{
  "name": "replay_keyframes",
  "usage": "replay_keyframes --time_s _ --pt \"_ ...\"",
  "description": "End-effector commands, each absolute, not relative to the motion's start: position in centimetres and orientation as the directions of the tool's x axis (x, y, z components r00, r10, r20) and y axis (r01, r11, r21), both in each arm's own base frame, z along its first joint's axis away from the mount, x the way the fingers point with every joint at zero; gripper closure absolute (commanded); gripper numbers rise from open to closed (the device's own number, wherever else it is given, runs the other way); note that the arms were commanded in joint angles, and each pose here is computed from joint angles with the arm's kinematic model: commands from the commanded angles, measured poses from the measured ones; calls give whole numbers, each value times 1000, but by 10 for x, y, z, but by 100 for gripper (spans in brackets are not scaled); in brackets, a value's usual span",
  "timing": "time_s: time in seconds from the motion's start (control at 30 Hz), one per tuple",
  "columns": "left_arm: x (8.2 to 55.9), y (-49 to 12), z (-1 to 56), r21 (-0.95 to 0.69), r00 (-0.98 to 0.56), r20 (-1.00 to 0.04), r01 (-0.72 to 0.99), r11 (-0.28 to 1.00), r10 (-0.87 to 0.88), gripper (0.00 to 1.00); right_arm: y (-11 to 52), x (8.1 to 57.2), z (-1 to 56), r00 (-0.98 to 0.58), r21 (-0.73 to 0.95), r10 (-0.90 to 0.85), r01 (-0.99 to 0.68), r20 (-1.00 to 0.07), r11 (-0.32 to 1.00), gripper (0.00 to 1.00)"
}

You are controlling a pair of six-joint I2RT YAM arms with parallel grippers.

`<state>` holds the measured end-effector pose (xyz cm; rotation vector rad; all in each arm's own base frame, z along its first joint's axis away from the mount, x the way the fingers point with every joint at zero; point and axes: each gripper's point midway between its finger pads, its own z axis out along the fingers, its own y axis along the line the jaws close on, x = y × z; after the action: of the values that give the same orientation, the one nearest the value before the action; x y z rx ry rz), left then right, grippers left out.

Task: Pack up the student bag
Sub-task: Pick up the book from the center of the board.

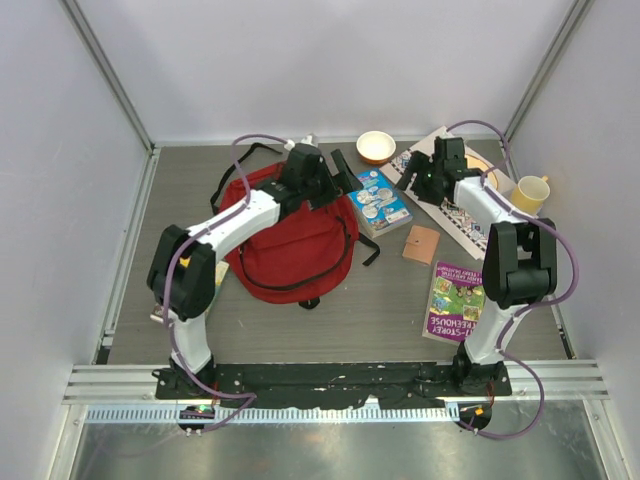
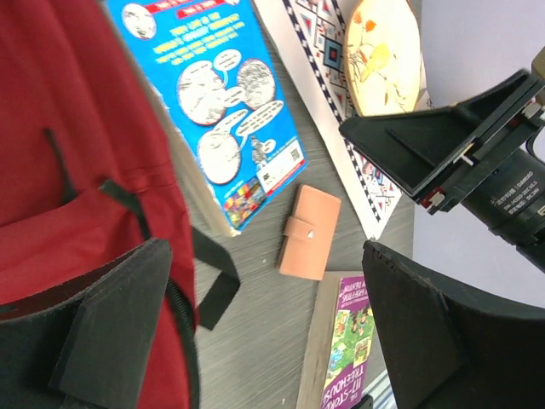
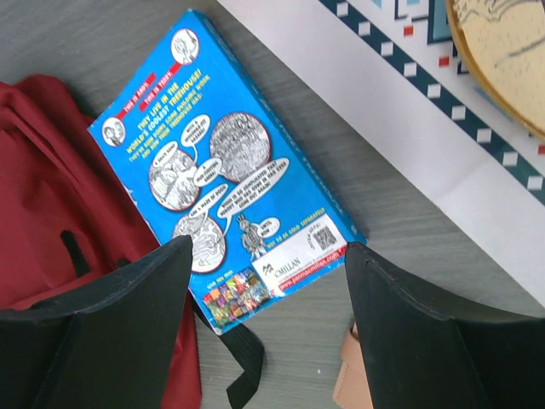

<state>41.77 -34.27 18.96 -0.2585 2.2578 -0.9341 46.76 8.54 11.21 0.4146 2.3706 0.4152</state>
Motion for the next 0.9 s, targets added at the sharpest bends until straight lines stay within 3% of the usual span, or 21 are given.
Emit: replay_keyframes --time_s 0.0,0.33,0.57,0.87 --pt "429 -386 214 -785 -747 -467 103 611 -474 4 79 490 121 -690 446 405 132 -600 885 23" --pt "435 -433 177 -823 -776 -386 46 566 -499 9 86 497 112 -709 521 374 11 -598 854 23" --pt "441 -444 146 -824 -794 -338 -10 567 -506 12 85 502 91 -732 514 368 28 -574 857 23" --pt "444 -433 127 -730 -779 -405 -39 682 -478 13 88 511 78 -744 517 354 13 -567 856 23"
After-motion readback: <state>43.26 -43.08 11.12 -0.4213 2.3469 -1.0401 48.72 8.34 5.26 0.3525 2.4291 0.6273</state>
